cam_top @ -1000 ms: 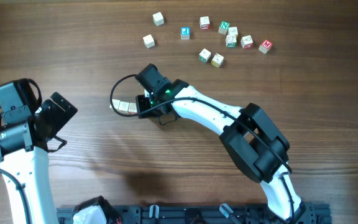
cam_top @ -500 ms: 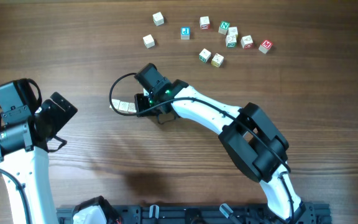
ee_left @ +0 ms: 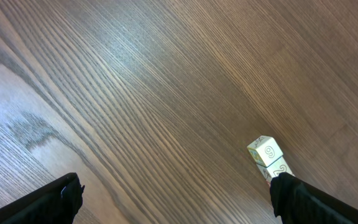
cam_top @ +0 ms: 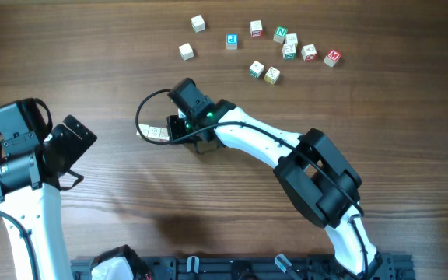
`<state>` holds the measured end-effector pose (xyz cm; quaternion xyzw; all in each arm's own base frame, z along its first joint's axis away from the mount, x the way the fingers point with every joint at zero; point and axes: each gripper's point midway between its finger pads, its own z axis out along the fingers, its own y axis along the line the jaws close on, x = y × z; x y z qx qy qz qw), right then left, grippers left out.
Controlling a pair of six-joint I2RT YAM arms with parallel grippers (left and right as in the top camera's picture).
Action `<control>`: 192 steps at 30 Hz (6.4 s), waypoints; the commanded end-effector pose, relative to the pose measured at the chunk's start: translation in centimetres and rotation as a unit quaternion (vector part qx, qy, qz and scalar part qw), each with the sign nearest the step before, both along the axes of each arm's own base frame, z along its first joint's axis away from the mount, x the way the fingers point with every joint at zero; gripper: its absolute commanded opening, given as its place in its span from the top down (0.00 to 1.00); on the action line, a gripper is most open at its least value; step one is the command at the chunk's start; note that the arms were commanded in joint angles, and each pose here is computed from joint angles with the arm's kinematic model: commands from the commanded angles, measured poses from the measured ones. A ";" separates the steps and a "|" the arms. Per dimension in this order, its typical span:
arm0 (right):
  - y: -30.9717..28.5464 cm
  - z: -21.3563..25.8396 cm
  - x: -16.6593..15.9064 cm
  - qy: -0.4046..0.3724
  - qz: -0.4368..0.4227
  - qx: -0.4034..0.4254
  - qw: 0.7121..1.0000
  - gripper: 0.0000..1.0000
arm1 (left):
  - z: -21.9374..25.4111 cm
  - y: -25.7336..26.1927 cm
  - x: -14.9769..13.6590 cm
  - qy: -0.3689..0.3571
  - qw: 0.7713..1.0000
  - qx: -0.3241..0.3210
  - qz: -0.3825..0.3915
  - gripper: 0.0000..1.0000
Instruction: Form a horizontal line
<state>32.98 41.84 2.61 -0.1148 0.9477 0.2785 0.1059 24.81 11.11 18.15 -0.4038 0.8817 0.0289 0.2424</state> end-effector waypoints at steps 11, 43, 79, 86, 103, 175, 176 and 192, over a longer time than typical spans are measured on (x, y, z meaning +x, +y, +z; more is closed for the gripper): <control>-1.3 -1.7 0.0 0.009 -0.025 -0.036 0.999 0.96 | 0.2 0.4 0.1 -0.001 1.000 0.005 0.010 0.00; 0.4 -2.2 -0.8 0.074 -0.074 0.008 0.994 0.96 | 0.2 0.4 0.1 -0.001 1.000 0.004 0.010 0.00; -27.0 26.0 4.6 -0.281 -0.329 -0.193 0.881 0.00 | 0.2 0.4 0.1 -0.001 1.000 0.004 0.010 0.00; -36.4 33.2 1.8 -0.349 -0.356 -0.232 0.835 0.01 | 0.2 0.4 0.1 -0.001 1.000 0.005 0.010 0.00; -40.7 36.4 -9.2 -0.536 -0.402 0.046 0.741 0.01 | 0.2 0.4 0.1 -0.001 1.000 0.005 0.010 0.00; -42.9 15.1 -8.3 -0.592 -0.307 -0.119 0.736 0.00 | 0.2 0.4 0.1 -0.001 1.000 0.005 0.010 0.00; -42.9 15.2 -8.3 -0.592 -0.306 -0.119 0.736 0.00 | 0.2 0.4 0.1 -0.001 1.000 0.004 0.010 0.00; -42.9 15.1 -8.3 -0.592 -0.306 -0.119 0.736 0.00 | 0.2 0.4 0.1 -0.001 1.000 0.004 0.010 0.00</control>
